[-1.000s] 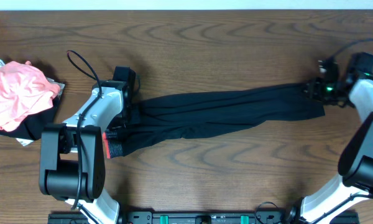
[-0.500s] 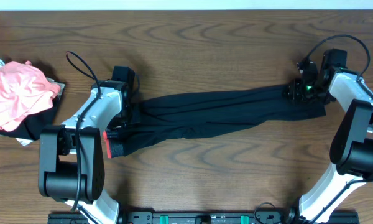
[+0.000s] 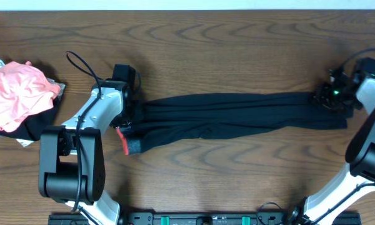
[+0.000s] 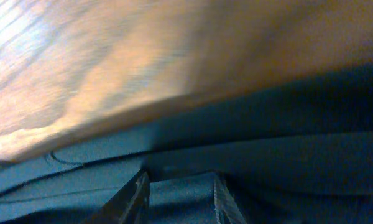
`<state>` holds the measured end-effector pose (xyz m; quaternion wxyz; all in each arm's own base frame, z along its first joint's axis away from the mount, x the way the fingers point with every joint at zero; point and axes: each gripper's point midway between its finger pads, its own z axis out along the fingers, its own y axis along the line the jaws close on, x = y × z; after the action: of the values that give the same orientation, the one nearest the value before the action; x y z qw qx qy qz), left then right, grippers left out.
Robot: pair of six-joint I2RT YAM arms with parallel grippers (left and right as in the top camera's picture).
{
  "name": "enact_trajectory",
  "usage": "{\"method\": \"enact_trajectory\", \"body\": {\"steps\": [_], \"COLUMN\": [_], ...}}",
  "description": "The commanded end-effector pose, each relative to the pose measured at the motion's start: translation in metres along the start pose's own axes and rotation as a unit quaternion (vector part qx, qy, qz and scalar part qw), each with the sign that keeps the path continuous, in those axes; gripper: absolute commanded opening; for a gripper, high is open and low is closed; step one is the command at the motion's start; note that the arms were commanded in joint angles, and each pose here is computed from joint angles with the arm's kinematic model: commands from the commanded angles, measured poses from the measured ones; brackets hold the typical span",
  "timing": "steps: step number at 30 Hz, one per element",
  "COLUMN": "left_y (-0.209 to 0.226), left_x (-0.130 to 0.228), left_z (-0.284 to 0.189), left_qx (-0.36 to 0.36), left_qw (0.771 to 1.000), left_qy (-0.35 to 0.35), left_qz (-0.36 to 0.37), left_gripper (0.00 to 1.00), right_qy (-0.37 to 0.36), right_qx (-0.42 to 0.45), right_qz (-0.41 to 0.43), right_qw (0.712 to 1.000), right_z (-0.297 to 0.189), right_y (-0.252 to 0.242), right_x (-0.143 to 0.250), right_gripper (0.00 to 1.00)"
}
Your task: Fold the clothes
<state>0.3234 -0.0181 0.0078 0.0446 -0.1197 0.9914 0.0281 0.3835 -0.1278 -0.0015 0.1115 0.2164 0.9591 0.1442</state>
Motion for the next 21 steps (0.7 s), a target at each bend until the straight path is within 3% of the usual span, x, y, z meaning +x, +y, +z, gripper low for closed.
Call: {"method": "enact_trajectory", "body": {"steps": [1,9,15,21], "left_y": [0.001,-0.01,-0.027,-0.077], "left_x": [-0.016,-0.05,-0.075,-0.033], "left_z": [-0.01,-0.024,-0.088,-0.155], "left_qx": [0.001,0.023,0.087,0.24], "left_qw": [1.0,0.995,0.982,0.957], "left_qy": [-0.031,-0.098,-0.17,-0.158], "left_qz": [-0.006,-0.006,-0.007,0.045], "left_gripper": [0.47,0.49,0.49,0.24], "right_qy": [0.074,0.069,0.07,0.068], "right_qx": [0.131,0.132,0.125,0.116], "right_qz": [0.076,0.108,0.109,0.109], "right_qw": [0.986,0.983,0.984,0.985], "right_z": [0.026,0.019,0.02,0.021], "right_y": [-0.084,-0.102,-0.1,-0.097], "right_x": [0.048,0.05,0.05,0.049], "right_gripper": [0.36,0.36,0.37,0.37]}}
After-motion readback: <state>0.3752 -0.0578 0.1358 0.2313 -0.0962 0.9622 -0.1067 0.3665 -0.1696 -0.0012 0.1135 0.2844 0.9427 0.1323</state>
